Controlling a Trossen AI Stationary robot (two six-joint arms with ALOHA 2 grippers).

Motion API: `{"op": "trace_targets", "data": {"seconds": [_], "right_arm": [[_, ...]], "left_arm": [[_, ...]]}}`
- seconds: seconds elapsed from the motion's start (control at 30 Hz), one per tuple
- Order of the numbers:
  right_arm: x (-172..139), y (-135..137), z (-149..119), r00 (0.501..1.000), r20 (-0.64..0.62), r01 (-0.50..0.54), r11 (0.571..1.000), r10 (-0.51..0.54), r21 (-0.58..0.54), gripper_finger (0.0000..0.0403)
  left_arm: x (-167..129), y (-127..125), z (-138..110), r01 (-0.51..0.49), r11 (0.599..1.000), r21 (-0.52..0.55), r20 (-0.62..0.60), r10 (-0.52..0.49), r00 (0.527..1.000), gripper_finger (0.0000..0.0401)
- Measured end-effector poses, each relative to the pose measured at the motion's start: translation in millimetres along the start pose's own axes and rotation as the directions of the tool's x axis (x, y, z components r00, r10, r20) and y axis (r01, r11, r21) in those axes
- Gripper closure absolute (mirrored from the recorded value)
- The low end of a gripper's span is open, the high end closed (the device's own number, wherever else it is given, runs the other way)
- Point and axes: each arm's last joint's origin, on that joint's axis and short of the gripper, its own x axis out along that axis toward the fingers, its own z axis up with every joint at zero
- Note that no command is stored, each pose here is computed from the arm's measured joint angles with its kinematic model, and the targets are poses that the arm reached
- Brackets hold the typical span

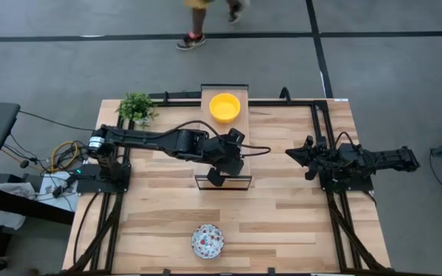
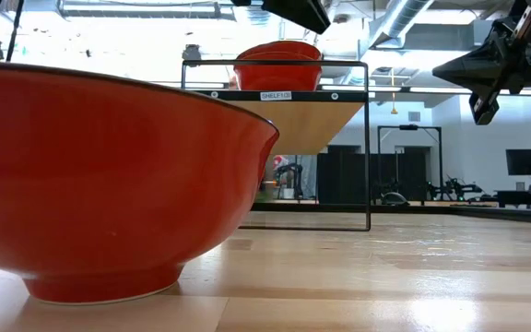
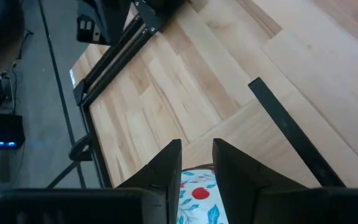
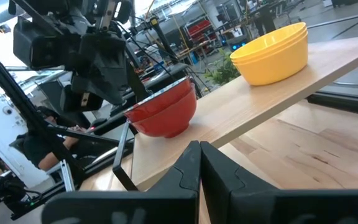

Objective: Pick & Place Mini bowls
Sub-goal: Stack the top white patterned bowl on top of the white patterned bowl on the shelf

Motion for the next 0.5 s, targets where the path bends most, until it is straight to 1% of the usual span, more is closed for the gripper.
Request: {"op": "trace_targets", "data": {"seconds": [0.17,0.5], "right_arm": [[0.0,0.0,0.0,1.000,0.000,0.000,1.000,0.000,0.000,0.0403],[0.0,0.0,0.0,1.000,0.000,0.000,1.000,0.000,0.000,0.0403]], "left_arm": [[8.9,-6.8,-4.4,0.020,1.000,0.007,-0.033,-0.020,0.999,0.0311],[10.7,-8.6,-6.2,0.016,1.000,0.010,-0.046,-0.016,0.999,0.0311]]}}
